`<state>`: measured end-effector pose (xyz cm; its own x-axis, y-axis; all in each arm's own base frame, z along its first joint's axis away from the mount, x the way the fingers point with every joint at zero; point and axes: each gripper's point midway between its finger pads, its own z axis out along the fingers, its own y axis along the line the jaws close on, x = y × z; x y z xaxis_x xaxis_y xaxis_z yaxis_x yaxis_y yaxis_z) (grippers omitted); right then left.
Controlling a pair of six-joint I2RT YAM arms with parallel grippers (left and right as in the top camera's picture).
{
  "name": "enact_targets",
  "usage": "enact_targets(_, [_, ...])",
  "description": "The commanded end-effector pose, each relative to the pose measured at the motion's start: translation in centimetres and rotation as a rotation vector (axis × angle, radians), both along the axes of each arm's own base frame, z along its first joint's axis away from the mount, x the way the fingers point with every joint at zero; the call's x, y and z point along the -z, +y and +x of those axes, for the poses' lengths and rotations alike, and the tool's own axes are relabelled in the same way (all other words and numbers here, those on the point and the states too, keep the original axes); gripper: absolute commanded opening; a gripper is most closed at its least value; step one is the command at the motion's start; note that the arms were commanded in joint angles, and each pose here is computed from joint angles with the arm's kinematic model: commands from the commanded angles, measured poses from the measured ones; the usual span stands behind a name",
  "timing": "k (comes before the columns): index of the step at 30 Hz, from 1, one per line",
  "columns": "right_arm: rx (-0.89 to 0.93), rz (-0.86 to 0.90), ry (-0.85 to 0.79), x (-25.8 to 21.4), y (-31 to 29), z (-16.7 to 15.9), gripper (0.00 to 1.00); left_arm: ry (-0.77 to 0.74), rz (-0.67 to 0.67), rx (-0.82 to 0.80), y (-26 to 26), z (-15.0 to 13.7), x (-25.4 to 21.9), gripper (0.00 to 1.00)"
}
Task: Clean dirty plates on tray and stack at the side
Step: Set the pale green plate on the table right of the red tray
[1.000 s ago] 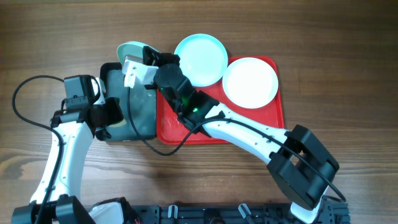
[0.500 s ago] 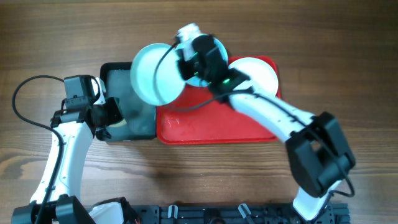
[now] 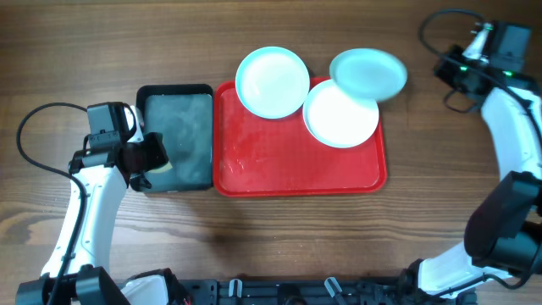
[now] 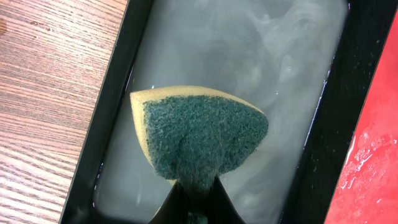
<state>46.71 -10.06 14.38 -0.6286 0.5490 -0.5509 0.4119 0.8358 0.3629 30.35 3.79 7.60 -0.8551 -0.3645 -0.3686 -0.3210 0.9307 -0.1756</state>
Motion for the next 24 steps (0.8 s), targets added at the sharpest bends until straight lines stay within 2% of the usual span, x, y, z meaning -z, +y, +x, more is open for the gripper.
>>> enact_targets(1, [0.037, -0.009, 0.009, -0.1, -2.9, -1.4, 0.12, 0.008, -0.021, -0.006, -0.2, -0.2, 0.3, 0.04])
enact_targets(2, [-0.009, -0.049, 0.022, 0.3, -3.1, -1.6, 0.33, 0.009, -0.021, -0.006, -0.2, -0.2, 0.3, 0.04])
enact_targets(3, [-0.071, -0.082, 0.033, 0.8, -2.8, -1.6, 0.41, 0.008, -0.021, -0.006, -0.2, -0.2, 0.3, 0.04])
enact_targets(5, [-0.205, -0.088, 0.022, 1.7, -1.0, -0.8, 0.5, 0.009, -0.02, -0.007, -0.2, -0.2, 0.3, 0.04])
enact_targets(9, [-0.299, -0.093, 0.038, 4.9, 1.0, 0.7, 0.57, 0.005, -0.02, -0.006, -0.2, -0.1, 0.3, 0.04])
enact_targets(17, [-0.312, -0.223, -0.097, 9.0, 2.3, 7.1, 0.6, 0.0, -0.019, -0.006, -0.2, 0.0, 0.2, 0.04])
enact_targets(21, [-0.255, -0.25, -0.094, 11.6, 1.2, 8.1, 0.59, -0.008, -0.018, -0.006, -0.1, 0.2, 0.2, 0.04])
enact_targets(22, [-0.256, -0.248, -0.088, 12.1, 1.2, 8.0, 0.58, -0.008, -0.018, -0.006, -0.1, 0.2, 0.2, 0.04])
enact_targets(24, [-0.257, -0.244, -0.077, 12.4, 1.2, 7.9, 0.46, -0.01, -0.017, -0.006, -0.1, 0.3, 0.1, 0.04])
